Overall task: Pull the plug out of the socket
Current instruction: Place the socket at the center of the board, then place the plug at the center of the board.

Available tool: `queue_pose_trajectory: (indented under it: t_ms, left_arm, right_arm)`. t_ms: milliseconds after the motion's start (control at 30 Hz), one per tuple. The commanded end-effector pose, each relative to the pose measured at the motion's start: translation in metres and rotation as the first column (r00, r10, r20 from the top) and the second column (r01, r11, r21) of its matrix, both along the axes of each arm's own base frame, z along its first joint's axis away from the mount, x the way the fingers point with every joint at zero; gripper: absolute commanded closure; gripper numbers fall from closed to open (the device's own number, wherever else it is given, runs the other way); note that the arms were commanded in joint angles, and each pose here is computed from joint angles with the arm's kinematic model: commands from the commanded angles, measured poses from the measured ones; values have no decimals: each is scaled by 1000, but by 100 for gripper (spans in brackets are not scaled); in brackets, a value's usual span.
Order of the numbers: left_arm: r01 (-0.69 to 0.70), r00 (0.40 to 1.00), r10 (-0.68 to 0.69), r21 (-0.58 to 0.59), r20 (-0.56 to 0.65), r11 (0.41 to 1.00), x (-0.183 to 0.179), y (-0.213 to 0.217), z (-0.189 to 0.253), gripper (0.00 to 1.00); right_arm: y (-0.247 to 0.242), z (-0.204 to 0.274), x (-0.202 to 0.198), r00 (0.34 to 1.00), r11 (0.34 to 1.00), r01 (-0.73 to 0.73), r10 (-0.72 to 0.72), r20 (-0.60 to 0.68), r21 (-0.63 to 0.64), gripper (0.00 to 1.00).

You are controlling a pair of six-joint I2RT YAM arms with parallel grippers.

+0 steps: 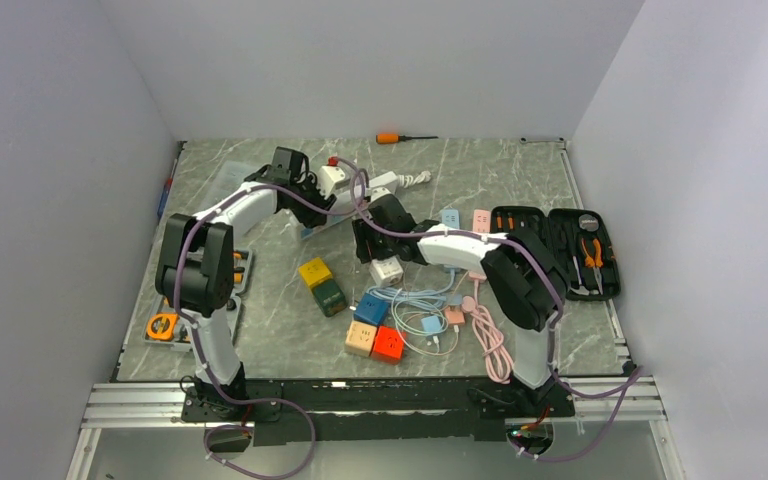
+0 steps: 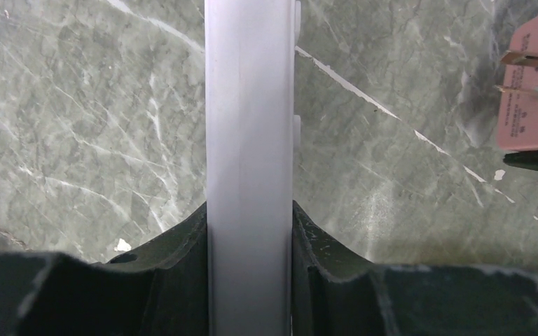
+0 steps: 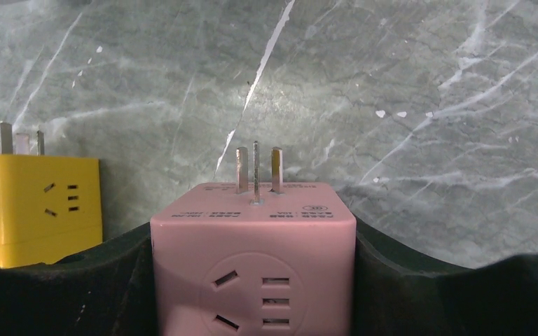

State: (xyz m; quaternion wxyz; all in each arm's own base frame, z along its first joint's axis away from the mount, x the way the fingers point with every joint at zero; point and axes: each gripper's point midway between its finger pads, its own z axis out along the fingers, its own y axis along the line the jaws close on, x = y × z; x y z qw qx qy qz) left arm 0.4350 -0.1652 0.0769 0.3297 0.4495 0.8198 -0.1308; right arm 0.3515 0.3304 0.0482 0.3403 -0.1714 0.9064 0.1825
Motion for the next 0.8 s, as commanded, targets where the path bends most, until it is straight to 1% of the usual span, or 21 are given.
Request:
queue_pose_trajectory:
  t_ms: [0, 67, 100, 200, 233, 367, 400, 433, 467, 500, 533, 600, 667, 700, 767]
  left_arm:
    - [28, 1000, -28, 5, 12, 1000, -4, -3, -3, 56]
    - [31, 999, -31, 2, 9, 1000, -9, -2, -5, 46]
    - [35, 999, -35, 1, 5, 999, -12, -2, -6, 43]
    - [42, 999, -42, -1, -1, 999, -15, -1, -6, 40]
    - [44, 999, -44, 4, -20, 999, -20, 0, -9, 39]
    - [33, 999, -32, 3, -27, 999, -22, 2, -6, 38]
    - [27, 999, -27, -3, -27, 1000, -21, 3, -2, 27]
    - [19, 999, -19, -10, -26, 1000, -20, 4, 4, 8]
    - [10, 1000, -11, -13, -25, 1000, -19, 6, 10, 1]
    - [-3, 1000, 3, -11, -24, 1000, -18, 10, 17, 1]
    - [-14, 1000, 14, -10, -19, 1000, -18, 14, 26, 1]
    - [-30, 1000, 30, -25, -4, 999, -20, 22, 46, 1]
    - [-52, 998, 53, -53, 15, 997, -25, 34, 72, 1]
    - [-59, 998, 61, -69, 18, 996, -30, 39, 84, 1]
    - [-54, 999, 54, -106, -3, 993, -48, 48, 111, 1]
  right_arm:
    - [22, 21, 24, 997, 998, -3, -1, 71, 57, 100]
    - [23, 15, 27, 998, 999, -5, 2, 68, 42, 100]
    - [24, 12, 29, 998, 999, -6, 4, 66, 38, 100]
    - [29, 4, 32, 998, 1000, -11, 9, 56, 28, 100]
    - [29, -1, 33, 999, 1000, -10, 9, 50, 24, 100]
    - [32, -7, 36, 999, 1000, -11, 10, 46, 17, 100]
    - [33, -9, 37, 999, 1000, -12, 11, 44, 12, 100]
    - [33, -11, 39, 999, 1000, -13, 13, 42, 6, 98]
    - [34, -12, 39, 999, 1000, -16, 16, 42, 2, 95]
    - [34, -15, 39, 999, 1000, -17, 17, 39, -4, 90]
    - [33, -17, 40, 999, 1000, -15, 15, 37, -12, 83]
    - [33, -20, 39, 999, 1000, -14, 15, 33, -21, 61]
    - [31, -21, 39, 999, 999, -9, 10, 32, -32, 36]
    - [30, -18, 39, 999, 999, -8, 9, 36, -34, 31]
    - [30, -10, 38, 998, 1000, -8, 10, 55, -28, 26]
